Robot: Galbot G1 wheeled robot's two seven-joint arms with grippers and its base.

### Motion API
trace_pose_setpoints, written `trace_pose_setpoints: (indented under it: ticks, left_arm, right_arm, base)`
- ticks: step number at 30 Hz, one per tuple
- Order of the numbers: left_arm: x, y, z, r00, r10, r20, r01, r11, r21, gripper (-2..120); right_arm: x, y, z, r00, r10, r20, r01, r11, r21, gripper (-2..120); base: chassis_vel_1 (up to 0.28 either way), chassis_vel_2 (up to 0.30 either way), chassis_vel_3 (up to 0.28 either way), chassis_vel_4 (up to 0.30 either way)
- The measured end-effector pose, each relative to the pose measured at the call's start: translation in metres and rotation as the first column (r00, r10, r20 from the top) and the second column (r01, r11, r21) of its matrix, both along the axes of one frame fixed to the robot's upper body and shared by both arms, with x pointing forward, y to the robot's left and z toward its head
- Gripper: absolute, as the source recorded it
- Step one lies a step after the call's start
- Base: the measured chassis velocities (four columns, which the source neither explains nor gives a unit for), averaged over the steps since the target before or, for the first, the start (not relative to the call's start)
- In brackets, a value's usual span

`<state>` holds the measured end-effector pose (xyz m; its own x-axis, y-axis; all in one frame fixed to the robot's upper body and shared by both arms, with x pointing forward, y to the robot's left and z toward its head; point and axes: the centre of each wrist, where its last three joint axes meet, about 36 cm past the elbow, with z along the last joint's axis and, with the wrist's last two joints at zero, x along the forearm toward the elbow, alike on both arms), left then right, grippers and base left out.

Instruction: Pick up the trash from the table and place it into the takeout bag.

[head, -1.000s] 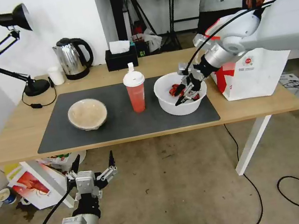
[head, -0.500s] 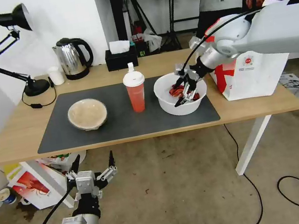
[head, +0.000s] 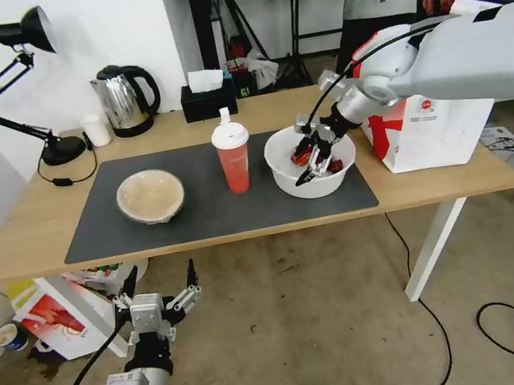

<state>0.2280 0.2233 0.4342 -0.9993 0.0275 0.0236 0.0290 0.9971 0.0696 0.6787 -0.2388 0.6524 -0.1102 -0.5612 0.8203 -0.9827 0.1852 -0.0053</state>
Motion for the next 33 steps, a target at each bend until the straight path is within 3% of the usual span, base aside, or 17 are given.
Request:
trace_pose_setpoints:
  ticks: [19,27,33]
  left_arm:
    - [0.0,0.0,0.0,1.0,0.0,0.0,0.0,1.0,0.0,100]
    - [0.0,0.0,0.0,1.0,0.0,0.0,0.0,1.0,0.0,100]
    - [0.0,0.0,0.0,1.0,0.0,0.0,0.0,1.0,0.0,100]
  right_arm:
    - [0.007,0.008,-0.025,1.0,0.005,-0.022,-0.005,1.0,-0.019,99]
    - [0.006,0.004,-0.026,0.999,-0.002,-0.035,0.002,1.0,-0.022,76]
    - [0.006,0.0,-0.027,0.999,-0.011,-0.036,0.01,1.0,-0.021,52]
  base:
    - [0.0,0.0,0.0,0.0]
    - [0.0,0.0,0.0,0.0]
    - [0.0,0.0,0.0,0.0]
